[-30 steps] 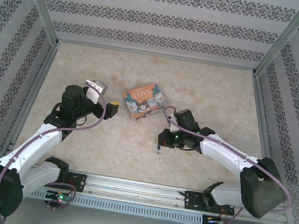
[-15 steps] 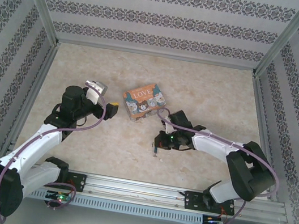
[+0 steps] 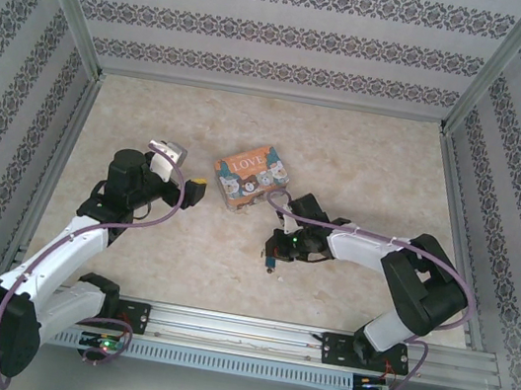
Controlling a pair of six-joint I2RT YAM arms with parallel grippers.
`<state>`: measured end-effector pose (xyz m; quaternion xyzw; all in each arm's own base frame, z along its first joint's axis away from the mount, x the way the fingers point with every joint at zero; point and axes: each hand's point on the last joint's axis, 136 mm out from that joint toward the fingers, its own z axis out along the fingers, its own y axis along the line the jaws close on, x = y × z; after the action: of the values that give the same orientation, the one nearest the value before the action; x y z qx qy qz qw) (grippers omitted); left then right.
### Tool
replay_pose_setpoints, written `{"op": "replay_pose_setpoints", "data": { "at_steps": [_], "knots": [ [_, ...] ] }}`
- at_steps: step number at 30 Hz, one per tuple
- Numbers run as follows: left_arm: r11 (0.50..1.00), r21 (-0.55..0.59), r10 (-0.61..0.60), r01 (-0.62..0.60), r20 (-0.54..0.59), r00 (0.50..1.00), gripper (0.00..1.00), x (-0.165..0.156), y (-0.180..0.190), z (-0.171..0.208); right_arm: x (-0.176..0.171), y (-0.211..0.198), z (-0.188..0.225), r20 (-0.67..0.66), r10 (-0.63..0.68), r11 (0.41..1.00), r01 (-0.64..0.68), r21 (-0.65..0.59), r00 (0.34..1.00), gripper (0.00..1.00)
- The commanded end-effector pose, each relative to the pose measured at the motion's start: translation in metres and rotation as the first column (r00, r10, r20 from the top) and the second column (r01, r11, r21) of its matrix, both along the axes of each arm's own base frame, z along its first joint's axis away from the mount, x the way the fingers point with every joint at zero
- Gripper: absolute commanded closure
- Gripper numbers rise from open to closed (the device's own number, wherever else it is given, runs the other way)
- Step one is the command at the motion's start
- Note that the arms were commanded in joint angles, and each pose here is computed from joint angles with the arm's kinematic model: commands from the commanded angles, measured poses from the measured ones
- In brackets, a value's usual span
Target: Unlock the padlock with the key
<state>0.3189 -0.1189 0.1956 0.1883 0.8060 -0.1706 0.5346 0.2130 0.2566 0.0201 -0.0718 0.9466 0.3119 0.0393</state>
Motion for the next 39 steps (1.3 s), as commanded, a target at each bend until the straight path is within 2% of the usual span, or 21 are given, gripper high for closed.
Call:
{"op": "replay_pose_setpoints", "data": {
  "at_steps": [1,13,39],
  "knots": [
    [1.0,0.016,0.006,-0.006,0.042,0.999,0.01,0.004,0.004,0.006,0.003,0.004,-0.002,0.022,0.005,1.0,-0.005,-0.006,1.0,1.0],
    [1.0,0.014,0.001,-0.002,0.038,0.999,0.01,0.005,0.003,0.005,0.003,0.001,-0.006,0.019,0.002,1.0,-0.002,-0.021,1.0,0.97],
    [0.999,0.032,0.027,-0.027,0.025,0.999,0.01,0.007,0.007,0.001,0.021,-0.019,0.027,0.17,-0.027,0.997,0.039,-0.063,0.985,0.61]
  ]
}}
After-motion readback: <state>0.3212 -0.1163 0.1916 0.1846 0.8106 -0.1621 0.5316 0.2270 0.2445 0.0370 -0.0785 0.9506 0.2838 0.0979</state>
